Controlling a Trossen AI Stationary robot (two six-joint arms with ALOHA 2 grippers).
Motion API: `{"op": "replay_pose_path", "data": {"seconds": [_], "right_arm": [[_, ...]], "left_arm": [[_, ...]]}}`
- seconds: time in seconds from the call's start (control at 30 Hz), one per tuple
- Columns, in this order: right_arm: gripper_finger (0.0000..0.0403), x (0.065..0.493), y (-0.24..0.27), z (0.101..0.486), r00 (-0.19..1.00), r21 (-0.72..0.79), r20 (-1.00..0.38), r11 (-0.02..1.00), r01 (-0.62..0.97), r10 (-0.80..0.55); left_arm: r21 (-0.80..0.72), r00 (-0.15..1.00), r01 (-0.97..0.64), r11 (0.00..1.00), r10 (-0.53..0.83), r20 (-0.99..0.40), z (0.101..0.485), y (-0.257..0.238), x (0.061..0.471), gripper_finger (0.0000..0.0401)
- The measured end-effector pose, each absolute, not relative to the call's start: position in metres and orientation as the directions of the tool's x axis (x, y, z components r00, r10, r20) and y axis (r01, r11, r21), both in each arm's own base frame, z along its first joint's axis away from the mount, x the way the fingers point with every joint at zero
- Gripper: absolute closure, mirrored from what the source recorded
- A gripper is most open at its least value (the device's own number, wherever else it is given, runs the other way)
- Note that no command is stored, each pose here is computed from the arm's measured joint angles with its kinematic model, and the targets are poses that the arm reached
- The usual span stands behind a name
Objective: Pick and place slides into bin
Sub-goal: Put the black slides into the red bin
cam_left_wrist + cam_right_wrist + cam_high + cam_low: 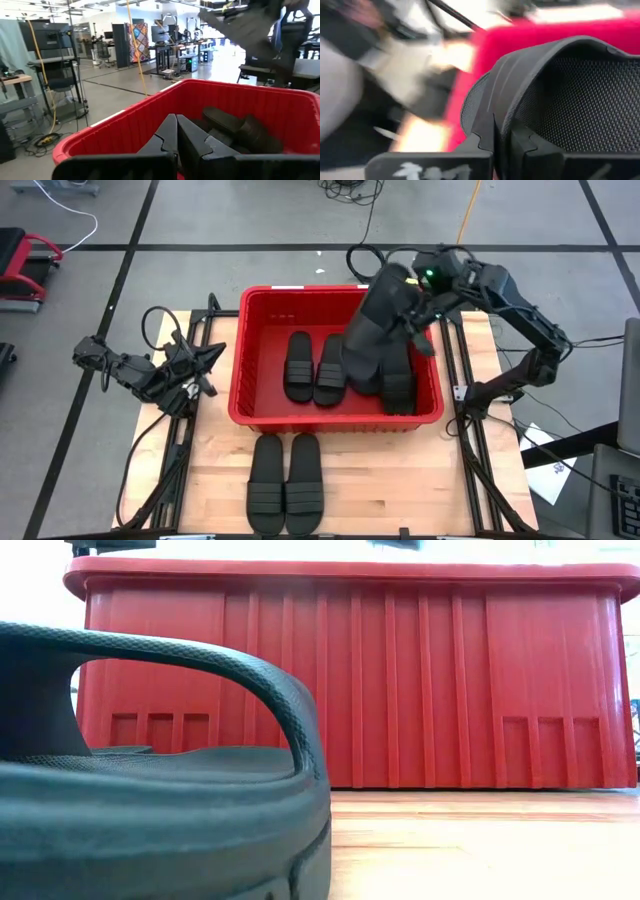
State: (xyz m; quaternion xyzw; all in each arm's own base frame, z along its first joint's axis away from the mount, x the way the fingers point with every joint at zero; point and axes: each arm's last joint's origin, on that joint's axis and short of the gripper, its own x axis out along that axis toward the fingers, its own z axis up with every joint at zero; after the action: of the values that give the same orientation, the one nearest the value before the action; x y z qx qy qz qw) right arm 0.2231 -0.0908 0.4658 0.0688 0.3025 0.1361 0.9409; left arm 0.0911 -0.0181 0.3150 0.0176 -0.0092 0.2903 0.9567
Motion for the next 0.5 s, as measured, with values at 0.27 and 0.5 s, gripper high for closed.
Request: {"op": "replay_pose_path", "data": {"seconds": [0.27,0.5], "right_arm": [[0.0399,0.229,-0.142,0.419,0.541,0.054,-0.832,0.989,-0.137,0.121],[0.0399,0.259,-0.165,0.377,0.401,0.134,-0.877,0.936,-0.327,0.265]], "left_arm": [[0.029,0.823,-0.568,0.822,0.568,0.026,0.315,-0.018,0.091,0.0400],[0.031,0.823,-0.568,0.822,0.568,0.023,0.314,-0.018,0.091,0.0400]]}}
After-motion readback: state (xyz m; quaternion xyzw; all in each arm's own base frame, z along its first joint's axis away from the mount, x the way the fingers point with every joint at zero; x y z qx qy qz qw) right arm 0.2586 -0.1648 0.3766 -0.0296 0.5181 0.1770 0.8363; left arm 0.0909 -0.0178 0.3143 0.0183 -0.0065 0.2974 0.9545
